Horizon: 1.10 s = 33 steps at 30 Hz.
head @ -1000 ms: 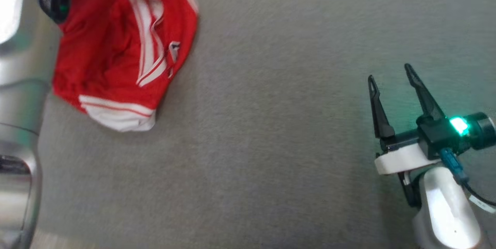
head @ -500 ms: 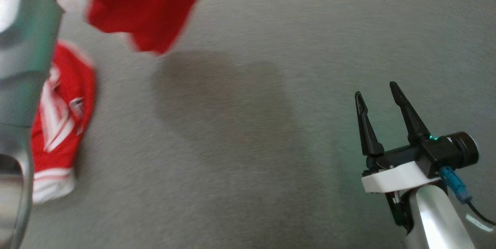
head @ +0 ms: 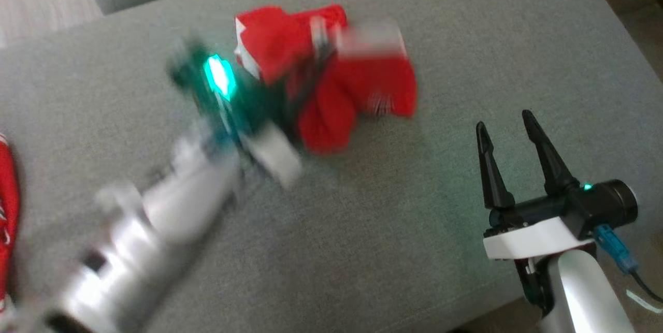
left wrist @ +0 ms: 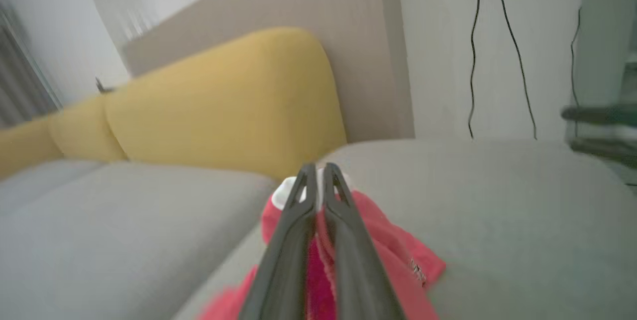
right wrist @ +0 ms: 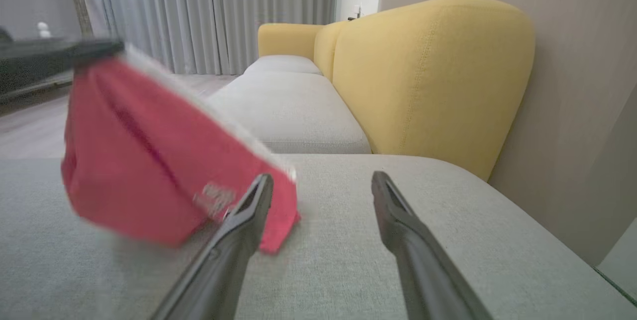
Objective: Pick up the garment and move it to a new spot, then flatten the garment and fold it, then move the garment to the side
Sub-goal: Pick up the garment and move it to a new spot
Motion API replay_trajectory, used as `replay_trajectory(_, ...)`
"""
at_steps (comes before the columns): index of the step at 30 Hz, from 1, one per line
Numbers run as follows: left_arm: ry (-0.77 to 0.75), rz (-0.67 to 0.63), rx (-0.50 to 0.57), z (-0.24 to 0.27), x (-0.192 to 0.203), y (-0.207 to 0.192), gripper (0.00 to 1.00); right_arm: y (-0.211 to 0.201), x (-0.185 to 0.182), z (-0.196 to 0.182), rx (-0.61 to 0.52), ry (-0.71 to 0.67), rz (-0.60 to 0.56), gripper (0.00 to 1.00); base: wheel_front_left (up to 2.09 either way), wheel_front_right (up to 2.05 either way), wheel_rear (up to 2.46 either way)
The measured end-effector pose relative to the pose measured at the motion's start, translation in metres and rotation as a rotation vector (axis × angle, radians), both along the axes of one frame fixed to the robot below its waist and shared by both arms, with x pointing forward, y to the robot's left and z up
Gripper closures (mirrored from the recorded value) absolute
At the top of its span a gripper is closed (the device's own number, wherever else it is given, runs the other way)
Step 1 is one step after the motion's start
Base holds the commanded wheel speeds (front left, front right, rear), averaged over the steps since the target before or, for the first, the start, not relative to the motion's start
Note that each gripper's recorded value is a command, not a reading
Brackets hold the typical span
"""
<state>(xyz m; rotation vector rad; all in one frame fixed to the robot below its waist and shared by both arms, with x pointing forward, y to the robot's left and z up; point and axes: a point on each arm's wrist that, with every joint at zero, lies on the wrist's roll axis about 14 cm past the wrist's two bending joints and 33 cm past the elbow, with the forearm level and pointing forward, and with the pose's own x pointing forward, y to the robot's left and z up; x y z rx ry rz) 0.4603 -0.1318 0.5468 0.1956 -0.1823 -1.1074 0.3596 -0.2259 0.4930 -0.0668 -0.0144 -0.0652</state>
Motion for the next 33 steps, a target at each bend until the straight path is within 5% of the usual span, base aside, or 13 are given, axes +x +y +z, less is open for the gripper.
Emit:
replay_trajectory(3,0.113,0.001,0.064,-0.066,-0.036,0.003,1.0,0.001,0.0,-0.008,0.004,0.023,0.0,0.0,0.0,0.0,0.0)
replay_trajectory(4,0.149,0.017,0.07,-0.08,-0.046,0.007,0.44,0.002,0.001,-0.009,0.006,0.026,0.005,0.0,0.0,0.0,0.0)
replay_trajectory(5,0.182,0.03,0.068,-0.089,-0.054,0.009,0.0,0.004,0.003,-0.009,0.007,0.026,0.01,0.0,0.0,0.0,0.0)
replay_trajectory(11,0.202,0.183,-0.12,-0.052,-0.059,0.027,0.0,0.023,0.012,-0.013,0.01,0.029,0.072,0.0,0.0,0.0,0.0)
replay_trajectory(16,0.167,0.414,-0.238,-0.025,-0.062,0.083,0.0,0.037,0.004,-0.021,0.029,0.051,0.109,0.0,0.0,0.0,0.0)
replay_trajectory(26,0.108,0.865,-0.245,-0.027,-0.108,0.22,0.0,0.059,-0.01,-0.025,0.039,0.062,0.176,0.0,0.0,0.0,0.0)
replay_trajectory(33,0.076,0.997,-0.248,-0.026,-0.137,0.256,0.0,0.071,-0.013,-0.018,0.053,0.039,0.216,0.0,0.0,0.0,0.0)
